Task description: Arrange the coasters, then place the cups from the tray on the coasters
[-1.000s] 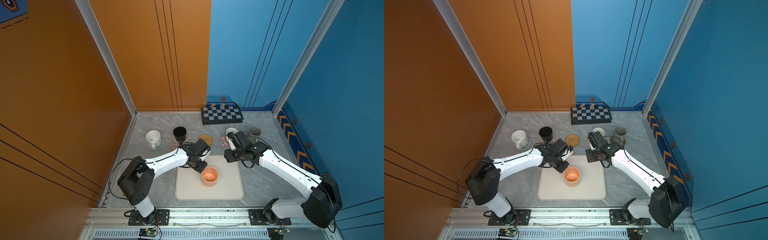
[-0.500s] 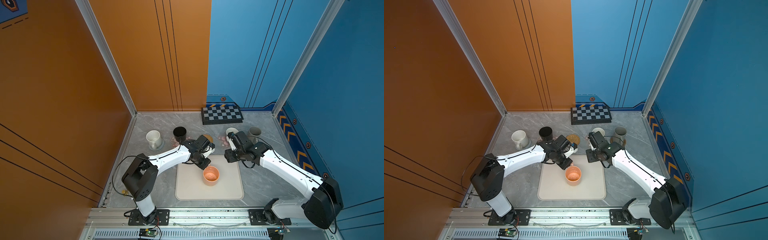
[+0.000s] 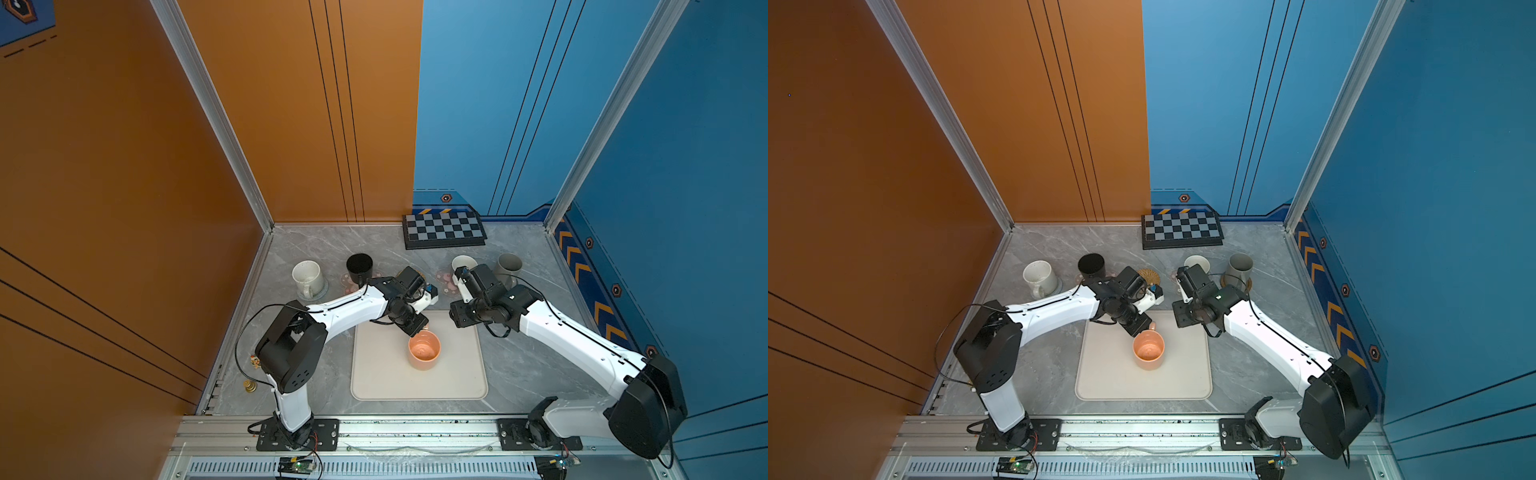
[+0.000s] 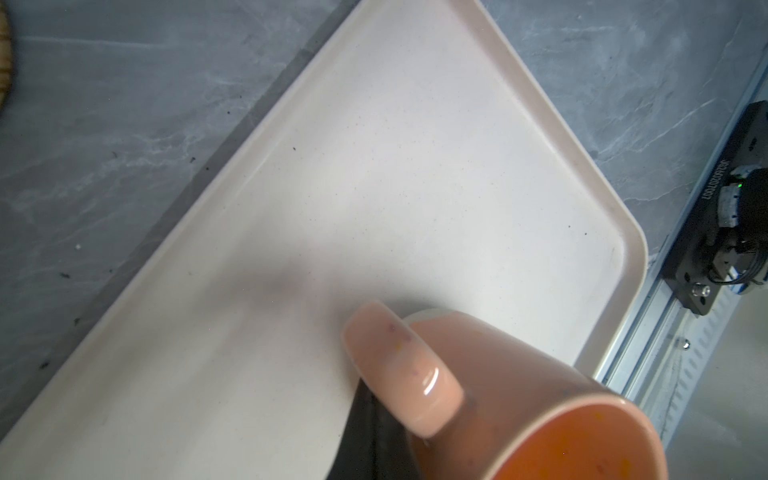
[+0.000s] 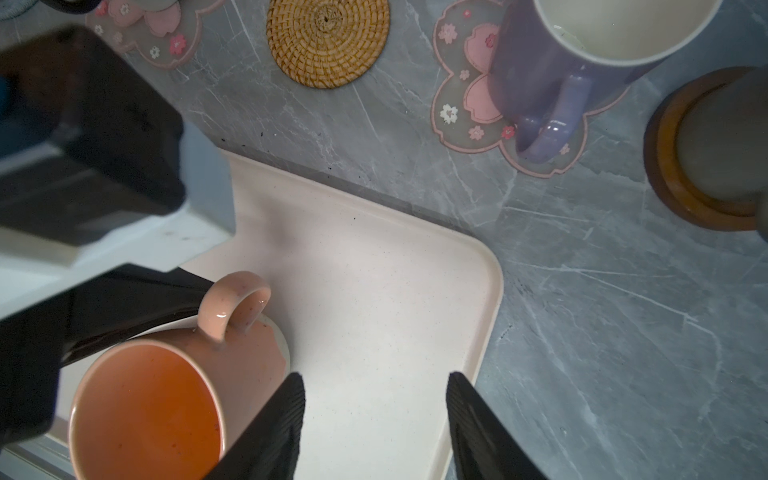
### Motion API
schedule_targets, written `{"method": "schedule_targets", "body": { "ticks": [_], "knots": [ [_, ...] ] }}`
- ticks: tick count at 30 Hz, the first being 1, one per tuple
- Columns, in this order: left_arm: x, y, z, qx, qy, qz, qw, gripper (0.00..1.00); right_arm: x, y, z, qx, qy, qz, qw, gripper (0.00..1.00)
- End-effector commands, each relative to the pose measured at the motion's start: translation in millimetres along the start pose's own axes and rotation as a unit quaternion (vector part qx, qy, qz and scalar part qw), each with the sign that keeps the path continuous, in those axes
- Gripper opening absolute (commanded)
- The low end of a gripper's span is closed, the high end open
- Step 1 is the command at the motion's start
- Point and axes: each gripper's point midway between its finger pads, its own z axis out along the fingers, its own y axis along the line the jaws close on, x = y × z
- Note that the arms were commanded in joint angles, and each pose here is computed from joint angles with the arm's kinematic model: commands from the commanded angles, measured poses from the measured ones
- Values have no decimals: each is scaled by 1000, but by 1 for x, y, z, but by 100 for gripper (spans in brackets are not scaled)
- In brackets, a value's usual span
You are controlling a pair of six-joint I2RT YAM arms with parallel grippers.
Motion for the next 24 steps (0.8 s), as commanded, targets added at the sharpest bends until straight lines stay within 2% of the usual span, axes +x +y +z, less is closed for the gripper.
{"method": "schedule_targets", "body": {
  "ticks": [1, 9, 19, 24],
  "knots": [
    [-16, -11, 2, 53, -17, 17, 998, 5, 13, 1, -3, -8, 15, -12, 1000, 57],
    [-26, -35, 10, 133, -15, 29, 991, 5, 18, 2, -3, -12, 14, -19, 1000, 57],
    [-24, -70, 3, 232, -15, 44, 972, 5, 20, 10, -4, -41, -9, -32, 999, 57],
    [-22, -75, 3, 244, -10, 45, 969, 6, 23, 16, -2, -56, -15, -37, 998, 57]
  ]
}}
